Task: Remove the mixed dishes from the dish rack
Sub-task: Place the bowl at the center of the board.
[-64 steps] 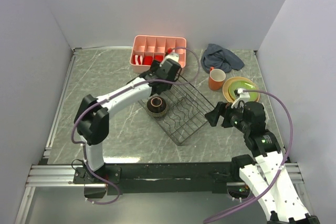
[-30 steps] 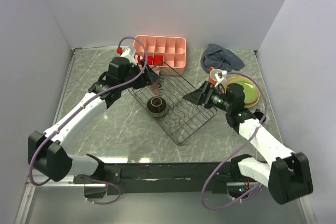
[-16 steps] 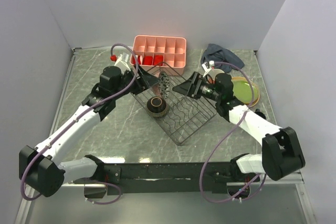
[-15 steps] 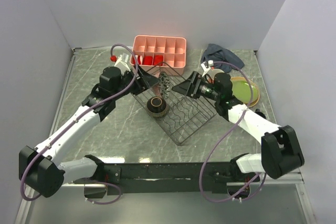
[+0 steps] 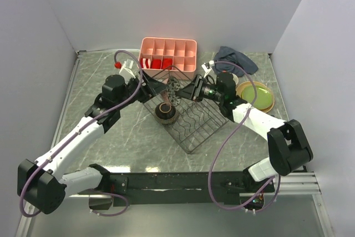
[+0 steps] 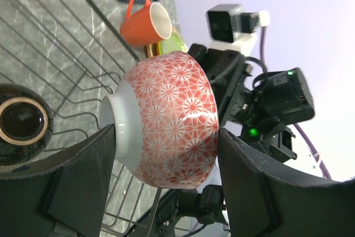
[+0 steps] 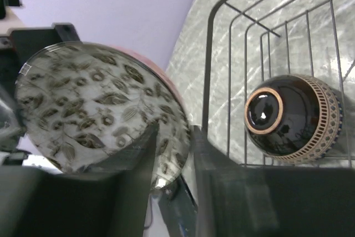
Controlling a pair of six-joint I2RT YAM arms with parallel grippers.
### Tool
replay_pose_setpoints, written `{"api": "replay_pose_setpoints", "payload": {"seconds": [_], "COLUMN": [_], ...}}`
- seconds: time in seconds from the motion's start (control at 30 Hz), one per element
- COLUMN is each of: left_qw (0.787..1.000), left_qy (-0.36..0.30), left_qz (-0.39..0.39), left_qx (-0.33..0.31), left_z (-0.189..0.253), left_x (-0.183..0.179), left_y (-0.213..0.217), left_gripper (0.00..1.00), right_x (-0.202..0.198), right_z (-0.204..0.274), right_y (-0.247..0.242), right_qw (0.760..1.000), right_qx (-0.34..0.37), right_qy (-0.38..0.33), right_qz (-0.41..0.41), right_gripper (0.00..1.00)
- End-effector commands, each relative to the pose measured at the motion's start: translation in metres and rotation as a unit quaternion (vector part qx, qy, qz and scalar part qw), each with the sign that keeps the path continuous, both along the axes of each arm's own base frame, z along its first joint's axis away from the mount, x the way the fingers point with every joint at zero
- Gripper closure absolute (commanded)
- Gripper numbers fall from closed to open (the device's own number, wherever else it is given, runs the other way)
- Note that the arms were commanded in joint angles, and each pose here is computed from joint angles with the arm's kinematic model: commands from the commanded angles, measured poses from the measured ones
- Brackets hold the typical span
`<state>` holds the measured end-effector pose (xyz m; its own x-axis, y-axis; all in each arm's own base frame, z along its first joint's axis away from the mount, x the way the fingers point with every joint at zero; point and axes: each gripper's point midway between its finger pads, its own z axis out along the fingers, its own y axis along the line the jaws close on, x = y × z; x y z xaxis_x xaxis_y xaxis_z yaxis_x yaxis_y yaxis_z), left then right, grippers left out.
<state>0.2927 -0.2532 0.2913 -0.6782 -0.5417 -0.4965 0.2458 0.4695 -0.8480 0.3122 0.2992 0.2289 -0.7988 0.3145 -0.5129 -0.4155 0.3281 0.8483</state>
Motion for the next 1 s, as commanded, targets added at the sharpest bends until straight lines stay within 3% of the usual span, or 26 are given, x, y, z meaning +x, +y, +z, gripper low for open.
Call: {"api": "replay_pose_setpoints", "payload": {"seconds": [0.0, 0.17, 0.23, 0.37, 0.57, 0.77, 0.97], "left_qw": [0.997, 0.997, 0.997, 0.997, 0.994, 0.986, 0.973], "left_qy": [-0.066, -0.073, -0.072, -0.071, -0.074, -0.085, -0.098], "left_qz": [-0.010, -0.013, -0.013, 0.003, 0.052, 0.090, 0.129], "left_qx": [-0.042, -0.039, -0.031, -0.004, 0.056, 0.110, 0.166], "left_z": [0.040, 0.040, 0.037, 0.028, 0.015, 0.013, 0.012], "left_x": [-0.006, -0.006, -0.005, -0.003, 0.001, 0.006, 0.009], "left_y": [0.000, -0.001, 0.000, 0.007, 0.029, 0.049, 0.072], "left_gripper": [0.61, 0.57, 0.54, 0.32, 0.12, 0.01, 0.01], "right_x": [0.002, 0.003, 0.001, -0.001, -0.005, -0.006, -0.002], "right_z": [0.027, 0.024, 0.023, 0.020, 0.017, 0.016, 0.016], "right_y": [0.008, 0.006, 0.005, 0.001, -0.014, -0.030, -0.057], "right_qw": [0.999, 0.999, 0.999, 0.999, 0.997, 0.991, 0.976], "right_qx": [0.011, 0.005, 0.000, -0.017, -0.056, -0.105, -0.177], "right_qy": [-0.043, -0.039, -0.040, -0.049, -0.056, -0.062, -0.073], "right_qz": [0.014, 0.012, 0.012, 0.006, -0.019, -0.052, -0.099], "right_gripper": [0.71, 1.00, 1.00, 1.00, 1.00, 1.00, 1.00]}}
